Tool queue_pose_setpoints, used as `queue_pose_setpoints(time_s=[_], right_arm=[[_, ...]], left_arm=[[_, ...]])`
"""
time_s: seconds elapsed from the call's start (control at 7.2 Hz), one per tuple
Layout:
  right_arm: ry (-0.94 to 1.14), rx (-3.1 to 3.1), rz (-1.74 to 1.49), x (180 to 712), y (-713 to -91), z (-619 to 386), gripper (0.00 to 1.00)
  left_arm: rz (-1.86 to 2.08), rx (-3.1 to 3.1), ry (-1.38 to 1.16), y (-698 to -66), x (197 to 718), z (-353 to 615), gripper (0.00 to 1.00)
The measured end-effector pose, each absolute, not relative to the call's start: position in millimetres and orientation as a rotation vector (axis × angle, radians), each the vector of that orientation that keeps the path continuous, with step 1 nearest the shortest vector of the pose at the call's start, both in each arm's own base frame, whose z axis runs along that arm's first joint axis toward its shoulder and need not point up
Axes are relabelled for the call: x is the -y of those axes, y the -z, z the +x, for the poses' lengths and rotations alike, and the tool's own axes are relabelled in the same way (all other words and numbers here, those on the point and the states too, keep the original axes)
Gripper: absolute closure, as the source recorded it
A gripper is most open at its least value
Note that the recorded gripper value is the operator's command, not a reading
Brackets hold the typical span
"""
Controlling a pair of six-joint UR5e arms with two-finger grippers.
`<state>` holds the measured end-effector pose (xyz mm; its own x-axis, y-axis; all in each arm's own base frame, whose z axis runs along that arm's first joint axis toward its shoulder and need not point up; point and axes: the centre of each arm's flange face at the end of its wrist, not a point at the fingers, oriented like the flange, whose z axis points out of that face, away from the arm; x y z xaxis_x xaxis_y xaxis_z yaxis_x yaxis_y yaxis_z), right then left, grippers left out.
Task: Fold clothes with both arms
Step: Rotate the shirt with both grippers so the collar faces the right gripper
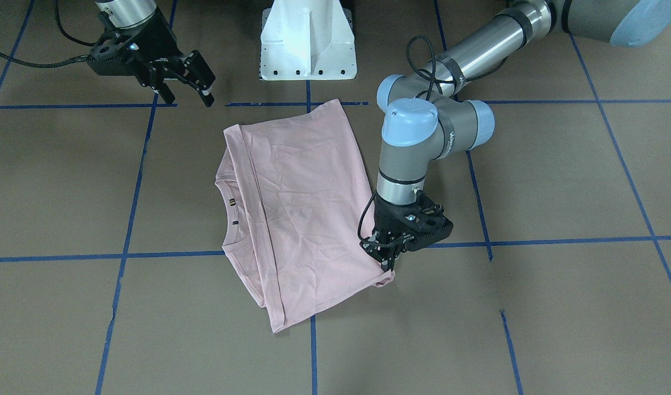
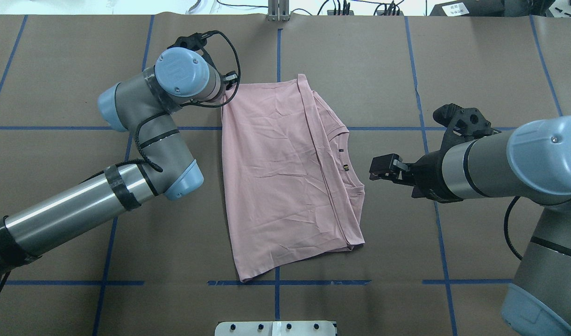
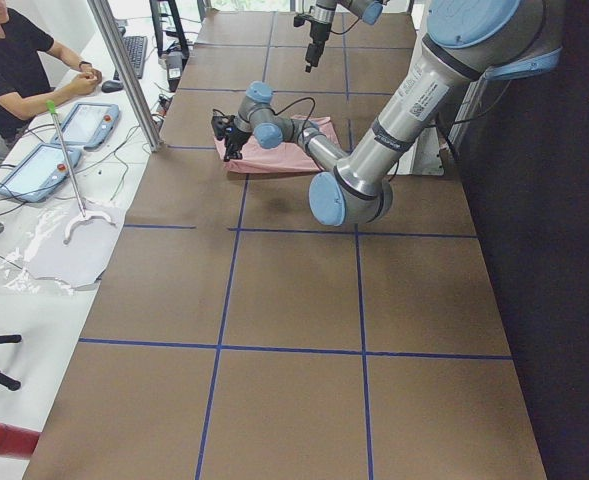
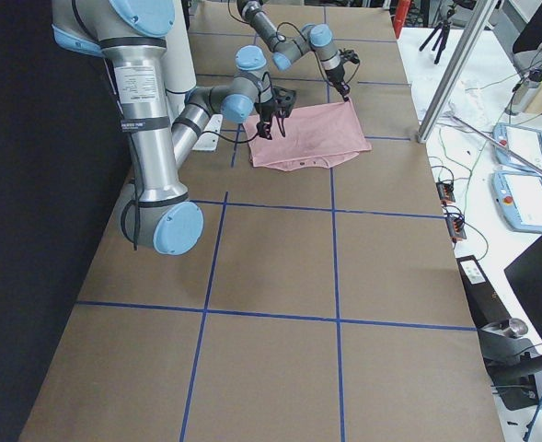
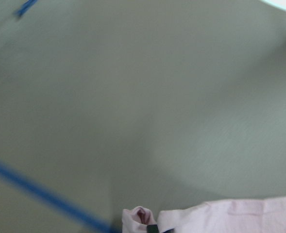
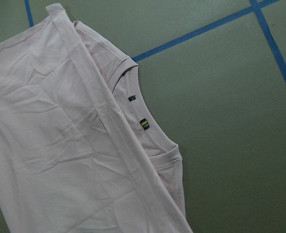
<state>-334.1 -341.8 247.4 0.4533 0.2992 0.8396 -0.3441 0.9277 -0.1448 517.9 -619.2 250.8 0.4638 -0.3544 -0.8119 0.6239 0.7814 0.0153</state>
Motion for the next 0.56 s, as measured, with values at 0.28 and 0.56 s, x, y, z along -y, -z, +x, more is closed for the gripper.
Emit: queue_pose_setpoints(time_s=[0.28,0.56], right_arm=[[-0.405,1.024,0.054,344.6,-248.3,-332.7,0.0],[-0.412,1.023,0.059,347.8,-248.4,-330.1,0.0]], left_arm=[[0.413,-0.907,0.604,-264.4,657.8,520.3,0.54],[0.456,-0.881,0.586,-276.2,669.5,522.2,0.0]])
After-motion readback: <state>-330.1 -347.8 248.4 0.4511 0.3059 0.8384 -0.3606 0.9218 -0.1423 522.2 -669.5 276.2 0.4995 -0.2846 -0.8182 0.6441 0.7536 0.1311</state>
